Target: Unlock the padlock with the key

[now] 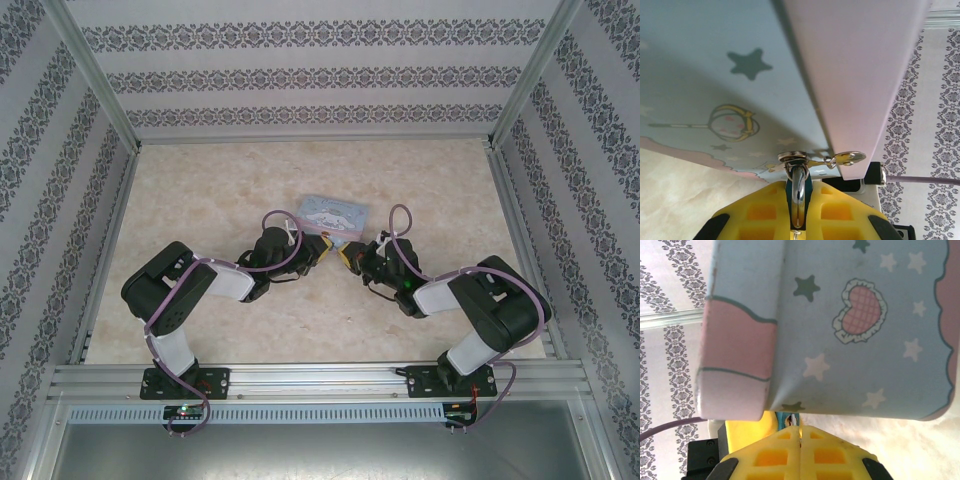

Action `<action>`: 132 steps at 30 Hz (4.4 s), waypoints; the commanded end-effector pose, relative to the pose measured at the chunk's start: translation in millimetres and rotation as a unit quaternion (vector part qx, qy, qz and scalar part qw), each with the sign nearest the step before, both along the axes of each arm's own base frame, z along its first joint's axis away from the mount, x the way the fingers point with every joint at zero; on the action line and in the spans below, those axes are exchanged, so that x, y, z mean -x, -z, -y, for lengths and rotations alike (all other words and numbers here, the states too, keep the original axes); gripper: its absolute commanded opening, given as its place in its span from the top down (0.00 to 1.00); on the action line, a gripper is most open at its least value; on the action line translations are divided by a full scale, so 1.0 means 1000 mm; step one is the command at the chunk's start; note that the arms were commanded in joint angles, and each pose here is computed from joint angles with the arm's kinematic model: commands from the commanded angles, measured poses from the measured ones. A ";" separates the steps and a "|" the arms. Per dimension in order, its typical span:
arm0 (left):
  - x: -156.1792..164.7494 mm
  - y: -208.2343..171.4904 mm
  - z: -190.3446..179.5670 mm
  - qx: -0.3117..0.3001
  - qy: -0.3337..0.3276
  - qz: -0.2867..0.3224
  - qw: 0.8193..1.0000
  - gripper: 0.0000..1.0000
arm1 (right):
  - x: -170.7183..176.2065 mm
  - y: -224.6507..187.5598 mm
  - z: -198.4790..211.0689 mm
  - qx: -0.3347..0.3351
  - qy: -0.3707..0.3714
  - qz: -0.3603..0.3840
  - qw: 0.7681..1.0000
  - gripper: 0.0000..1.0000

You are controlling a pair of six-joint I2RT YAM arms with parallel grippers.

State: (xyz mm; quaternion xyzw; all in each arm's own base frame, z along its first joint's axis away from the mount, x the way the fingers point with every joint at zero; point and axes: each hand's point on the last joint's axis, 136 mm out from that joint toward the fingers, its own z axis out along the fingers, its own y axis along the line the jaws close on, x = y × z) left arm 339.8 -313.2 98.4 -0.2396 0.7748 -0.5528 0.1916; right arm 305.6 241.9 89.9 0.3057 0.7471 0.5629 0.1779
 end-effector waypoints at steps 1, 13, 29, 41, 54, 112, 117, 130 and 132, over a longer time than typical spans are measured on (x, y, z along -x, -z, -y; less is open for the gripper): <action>0.005 -0.019 0.009 0.018 0.016 0.023 0.999 1.00 | -0.002 -0.016 -0.016 -0.017 -0.018 0.027 0.999 1.00; 0.005 -0.022 0.012 0.024 0.019 0.027 0.999 1.00 | -0.005 -0.012 -0.017 -0.021 -0.010 0.022 0.999 1.00; 0.010 -0.018 0.011 0.021 0.022 0.024 0.999 1.00 | -0.015 -0.028 -0.015 -0.031 -0.002 0.038 0.999 1.00; 0.012 -0.029 0.014 0.040 0.025 0.029 0.998 1.00 | -0.018 -0.027 -0.017 -0.030 -0.009 0.047 0.998 1.00; 0.017 -0.061 0.019 0.119 0.033 0.032 0.992 1.00 | -0.022 -0.024 -0.014 -0.030 -0.014 0.070 0.997 1.00; 0.021 -0.046 0.020 0.090 0.039 0.018 0.995 1.00 | -0.034 -0.019 -0.023 -0.024 -0.076 0.081 0.994 1.00; 0.021 -0.044 0.020 0.094 0.040 0.014 0.995 1.00 | -0.036 -0.022 -0.023 -0.008 -0.084 0.097 0.992 1.00; 0.023 -0.045 0.021 0.098 0.045 0.014 0.994 1.00 | -0.044 -0.019 -0.024 0.031 -0.093 0.119 0.988 1.00; 0.023 -0.046 0.021 0.100 0.045 0.016 0.994 1.00 | -0.045 -0.020 -0.025 0.024 -0.090 0.115 0.989 1.00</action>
